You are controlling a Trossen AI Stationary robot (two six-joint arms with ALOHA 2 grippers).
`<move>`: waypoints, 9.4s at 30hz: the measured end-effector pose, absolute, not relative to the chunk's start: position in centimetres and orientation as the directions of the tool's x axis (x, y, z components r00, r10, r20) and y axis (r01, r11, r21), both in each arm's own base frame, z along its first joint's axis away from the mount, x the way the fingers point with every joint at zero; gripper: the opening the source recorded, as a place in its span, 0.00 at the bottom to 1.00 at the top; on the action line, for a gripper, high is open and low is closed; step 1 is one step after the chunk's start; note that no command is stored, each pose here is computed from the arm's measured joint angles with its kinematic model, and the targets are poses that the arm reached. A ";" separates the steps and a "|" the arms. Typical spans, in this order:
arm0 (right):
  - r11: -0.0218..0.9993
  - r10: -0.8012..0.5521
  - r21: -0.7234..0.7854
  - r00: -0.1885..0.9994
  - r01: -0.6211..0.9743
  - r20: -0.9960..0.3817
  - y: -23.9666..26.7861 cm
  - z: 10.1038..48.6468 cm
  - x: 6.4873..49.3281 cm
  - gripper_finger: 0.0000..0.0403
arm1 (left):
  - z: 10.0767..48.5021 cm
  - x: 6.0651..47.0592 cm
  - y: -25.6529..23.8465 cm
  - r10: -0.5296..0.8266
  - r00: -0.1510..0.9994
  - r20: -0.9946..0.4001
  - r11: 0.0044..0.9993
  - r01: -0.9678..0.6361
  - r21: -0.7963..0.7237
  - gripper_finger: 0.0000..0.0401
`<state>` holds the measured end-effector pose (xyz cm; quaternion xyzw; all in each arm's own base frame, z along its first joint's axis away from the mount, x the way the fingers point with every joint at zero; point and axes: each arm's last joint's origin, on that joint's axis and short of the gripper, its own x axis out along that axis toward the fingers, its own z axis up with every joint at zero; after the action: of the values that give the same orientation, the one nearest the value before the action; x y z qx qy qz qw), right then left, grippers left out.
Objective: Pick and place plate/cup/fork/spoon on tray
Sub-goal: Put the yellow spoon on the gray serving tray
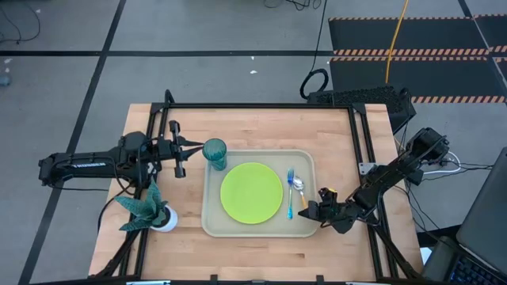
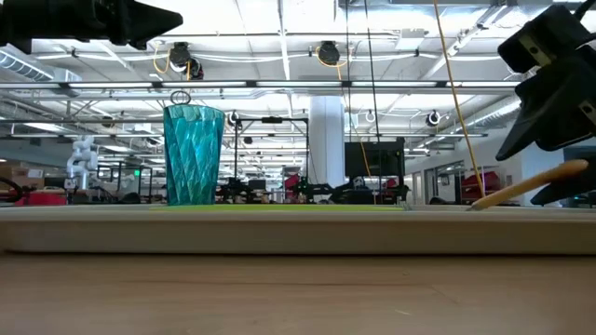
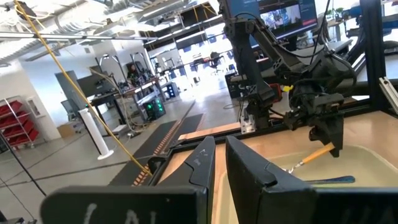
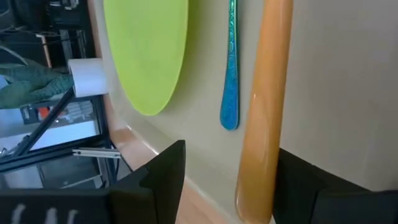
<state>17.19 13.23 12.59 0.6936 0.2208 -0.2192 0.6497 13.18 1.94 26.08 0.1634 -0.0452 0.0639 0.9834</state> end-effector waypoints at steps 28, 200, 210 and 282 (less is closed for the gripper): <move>-0.084 0.141 0.674 0.679 0.734 -0.721 11.2 13.7 19.9 0.45 | 26.1 13.2 1.9 0.111 0.988 0.107 0.940 -0.139 0.311 0.10; 0.844 -0.180 0.014 0.307 0.537 -0.934 3.6 13.6 23.7 0.45 | 25.5 12.8 1.4 -0.055 0.982 -0.180 0.996 0.067 0.064 0.10; 0.829 -0.127 0.072 0.311 0.555 -0.942 3.8 13.6 23.8 0.45 | 25.5 12.8 1.4 -0.055 0.982 -0.181 0.996 0.067 0.064 0.10; 0.488 -0.137 0.062 0.146 0.871 -0.980 7.7 19.7 26.4 0.28 | 25.2 12.8 1.4 -0.056 0.977 -0.206 0.993 0.076 0.090 0.10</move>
<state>26.42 7.70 19.73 0.3420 0.5364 -0.3731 0.6754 12.76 1.40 25.25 0.0488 0.1021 -0.0332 0.9930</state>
